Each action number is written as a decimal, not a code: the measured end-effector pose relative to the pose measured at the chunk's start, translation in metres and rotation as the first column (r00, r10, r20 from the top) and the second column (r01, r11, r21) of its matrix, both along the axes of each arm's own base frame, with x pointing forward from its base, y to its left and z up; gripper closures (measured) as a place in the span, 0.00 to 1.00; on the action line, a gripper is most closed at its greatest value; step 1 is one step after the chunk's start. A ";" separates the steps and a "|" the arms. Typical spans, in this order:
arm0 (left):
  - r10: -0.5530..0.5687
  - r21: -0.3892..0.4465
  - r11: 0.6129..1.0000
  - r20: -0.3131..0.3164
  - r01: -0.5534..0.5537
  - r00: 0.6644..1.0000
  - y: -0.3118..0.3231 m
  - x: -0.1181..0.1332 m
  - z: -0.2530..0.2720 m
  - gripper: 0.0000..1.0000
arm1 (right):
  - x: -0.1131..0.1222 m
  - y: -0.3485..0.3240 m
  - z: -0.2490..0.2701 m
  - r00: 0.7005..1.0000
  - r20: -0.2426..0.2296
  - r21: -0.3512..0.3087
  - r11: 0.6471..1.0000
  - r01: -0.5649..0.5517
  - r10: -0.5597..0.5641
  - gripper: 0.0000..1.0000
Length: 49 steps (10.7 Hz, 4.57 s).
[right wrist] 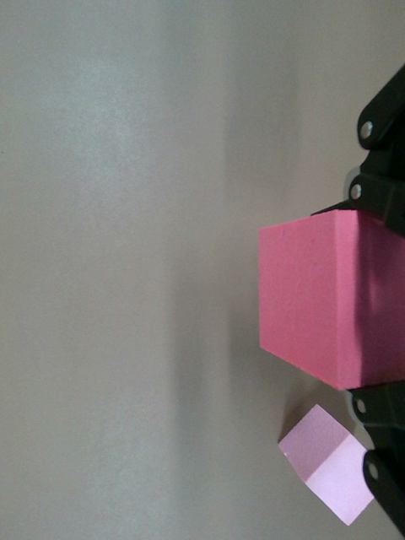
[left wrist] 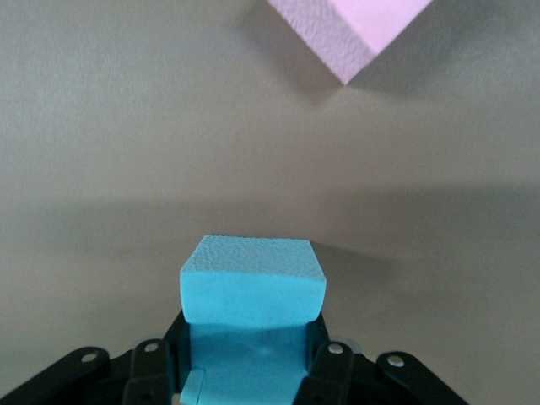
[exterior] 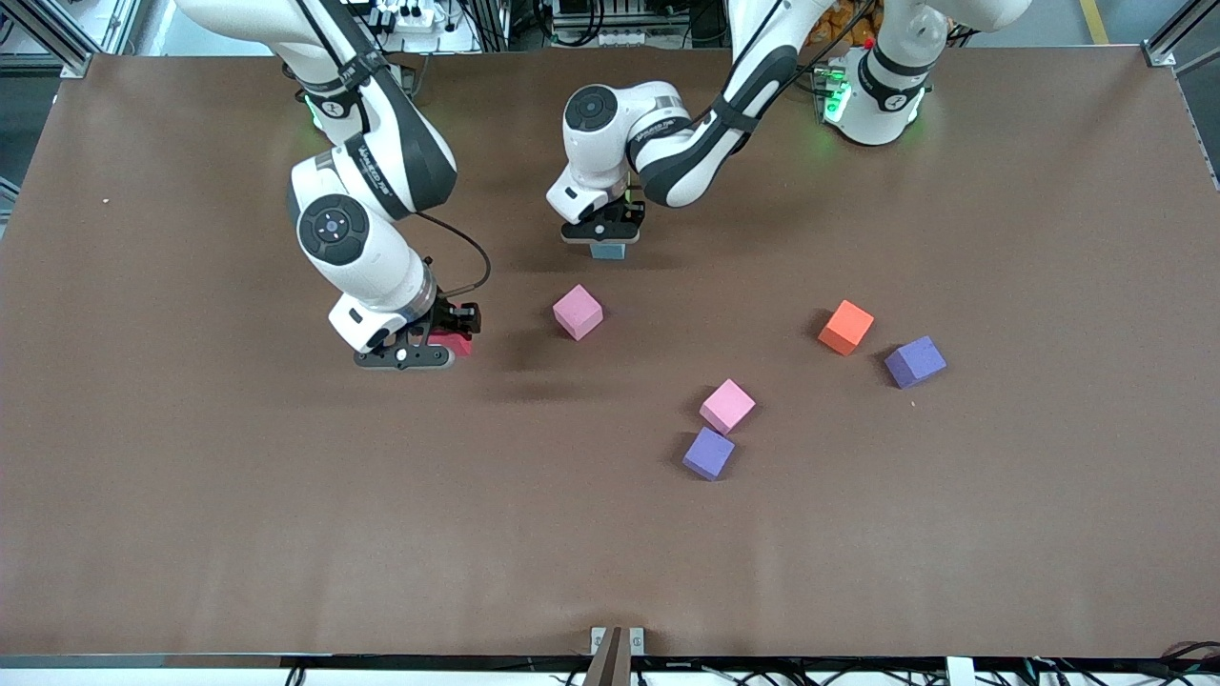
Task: Arrange blocks into number 1
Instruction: 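Place the teal cube in line below the green cube with the left gripper, then place the red cube below teal with the right gripper while the left reaches pink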
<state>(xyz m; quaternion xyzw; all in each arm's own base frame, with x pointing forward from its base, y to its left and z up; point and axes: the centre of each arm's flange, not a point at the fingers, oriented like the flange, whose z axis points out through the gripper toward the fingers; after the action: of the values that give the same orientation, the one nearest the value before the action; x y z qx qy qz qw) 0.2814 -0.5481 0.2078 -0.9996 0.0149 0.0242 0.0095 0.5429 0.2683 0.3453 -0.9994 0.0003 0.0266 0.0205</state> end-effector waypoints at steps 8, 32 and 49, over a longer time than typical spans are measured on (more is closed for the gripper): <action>-0.013 0.023 1.000 -0.016 0.013 1.000 0.008 -0.016 -0.007 0.22 | -0.039 0.027 0.002 0.998 -0.023 0.006 0.998 -0.059 0.059 0.37; 0.516 -0.135 0.851 0.031 -0.507 0.856 0.211 0.274 0.106 0.00 | -0.163 0.220 -0.084 1.000 0.007 -0.022 0.999 -0.026 0.027 0.37; 0.637 -0.062 0.769 -0.015 -0.637 0.771 0.212 0.317 0.032 0.00 | -0.212 0.263 -0.128 1.000 0.029 -0.042 0.999 0.009 -0.008 0.00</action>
<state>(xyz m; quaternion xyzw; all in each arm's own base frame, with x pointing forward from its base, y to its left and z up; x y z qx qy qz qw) 0.5981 -0.3363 0.2403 -0.9454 -0.3237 0.0219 -0.0310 0.3304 0.5309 0.2176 -0.9999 0.0047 0.0121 -0.0004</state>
